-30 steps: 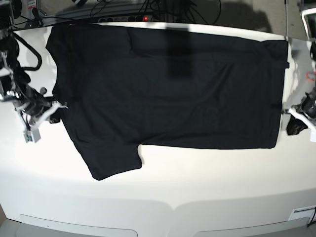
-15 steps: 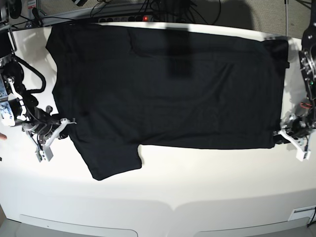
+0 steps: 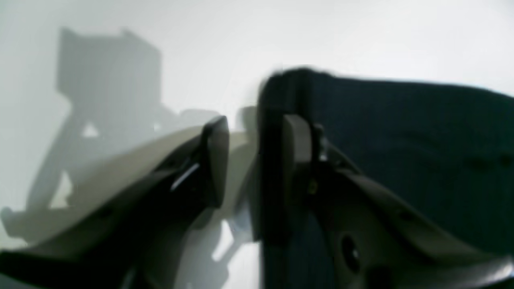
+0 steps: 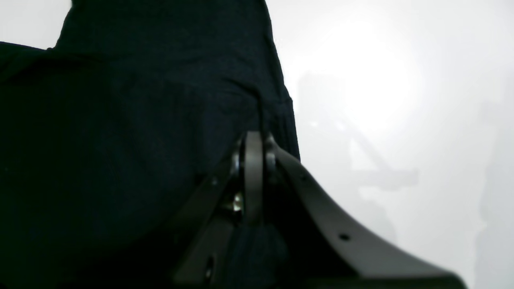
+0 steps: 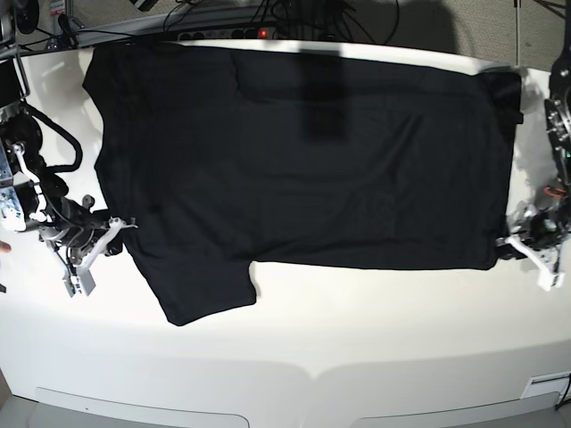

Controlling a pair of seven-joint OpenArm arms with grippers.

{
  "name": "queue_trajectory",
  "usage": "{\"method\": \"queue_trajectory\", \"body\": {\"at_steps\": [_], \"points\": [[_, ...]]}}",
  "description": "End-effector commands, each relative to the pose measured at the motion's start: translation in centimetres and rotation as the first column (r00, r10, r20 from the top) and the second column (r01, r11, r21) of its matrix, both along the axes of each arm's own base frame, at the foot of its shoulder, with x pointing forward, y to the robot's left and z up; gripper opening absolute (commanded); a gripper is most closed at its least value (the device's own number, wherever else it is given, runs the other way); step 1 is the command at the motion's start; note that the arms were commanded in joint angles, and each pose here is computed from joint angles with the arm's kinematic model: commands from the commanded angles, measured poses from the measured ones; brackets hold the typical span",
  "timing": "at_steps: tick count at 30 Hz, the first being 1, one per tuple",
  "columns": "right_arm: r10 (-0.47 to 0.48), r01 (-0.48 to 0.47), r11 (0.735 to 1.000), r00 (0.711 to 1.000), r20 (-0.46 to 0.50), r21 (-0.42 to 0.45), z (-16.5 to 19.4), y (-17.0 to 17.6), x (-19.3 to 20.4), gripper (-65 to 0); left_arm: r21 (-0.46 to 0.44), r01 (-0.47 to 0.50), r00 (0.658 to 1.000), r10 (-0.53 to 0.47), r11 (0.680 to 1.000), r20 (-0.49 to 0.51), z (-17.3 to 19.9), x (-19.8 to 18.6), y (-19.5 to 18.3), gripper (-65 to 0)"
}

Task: Fold the T-shirt properly
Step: 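Grasp the opposite shirt edge with both grippers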

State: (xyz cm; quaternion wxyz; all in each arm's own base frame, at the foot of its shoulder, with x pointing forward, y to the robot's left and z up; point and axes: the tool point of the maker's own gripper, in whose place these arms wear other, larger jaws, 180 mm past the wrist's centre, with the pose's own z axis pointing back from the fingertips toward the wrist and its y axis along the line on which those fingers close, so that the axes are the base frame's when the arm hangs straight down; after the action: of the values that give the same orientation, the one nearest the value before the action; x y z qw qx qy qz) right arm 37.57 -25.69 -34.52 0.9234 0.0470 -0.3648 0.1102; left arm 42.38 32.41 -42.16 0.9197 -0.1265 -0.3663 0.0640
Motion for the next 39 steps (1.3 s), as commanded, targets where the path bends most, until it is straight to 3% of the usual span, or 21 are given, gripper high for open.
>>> {"method": "queue_trajectory", "body": {"at_steps": [1, 9, 15, 22, 28, 32, 36, 39], "points": [[-0.003, 0.004, 1.0, 0.999, 0.054, -0.013, 1.9, -0.8, 1.2, -65.0, -0.002, -0.016, 0.998, 0.016, 1.0, 0.065, 2.8, 1.8, 1.2, -43.3], [-0.003, 0.004, 1.0, 0.999, 0.054, -0.013, 1.9, -0.8, 1.2, -65.0, -0.069, -0.003, 1.0, 0.004, 0.998, 0.018, 1.9, 1.6, -0.9, -43.3], [-0.003, 0.004, 1.0, 0.998, 0.055, -0.013, 1.9, -0.8, 1.2, -65.0, -0.035, 0.077, 0.996, -0.078, 0.996, -0.031, 0.2, 1.4, -3.7, -43.3], [-0.003, 0.004, 1.0, 0.999, 0.053, -0.013, 1.9, -0.8, 1.2, -65.0, -0.039, 0.09, 0.995, -0.092, 0.995, -0.047, -0.1, 1.2, -4.3, -44.1], [-0.003, 0.003, 1.0, 0.996, 0.091, -0.004, 2.4, -0.6, 1.6, -65.0, -0.044, 0.112, 0.985, -0.117, 0.993, -0.125, -0.9, 0.0, -4.5, -64.2], [-0.004, 0.002, 1.0, 0.99, 0.139, 0.011, 3.3, -0.5, 2.3, -65.0, -0.057, 0.103, 0.988, -0.109, 0.993, -0.114, -0.8, 0.2, -4.6, -65.0], [-0.01, 0.002, 0.999, 0.983, 0.184, 0.044, 5.1, -0.1, 3.6, -38.3, -0.098, 0.068, 0.996, -0.073, 0.993, -0.055, 0.1, 1.1, -4.8, -65.0], [-0.01, -0.001, 0.999, 0.974, 0.226, 0.045, 7.3, 0.0, 5.1, -35.9, -0.142, 0.039, 0.999, -0.042, 0.989, -0.015, 0.7, 1.8, -5.0, -65.0]]}}
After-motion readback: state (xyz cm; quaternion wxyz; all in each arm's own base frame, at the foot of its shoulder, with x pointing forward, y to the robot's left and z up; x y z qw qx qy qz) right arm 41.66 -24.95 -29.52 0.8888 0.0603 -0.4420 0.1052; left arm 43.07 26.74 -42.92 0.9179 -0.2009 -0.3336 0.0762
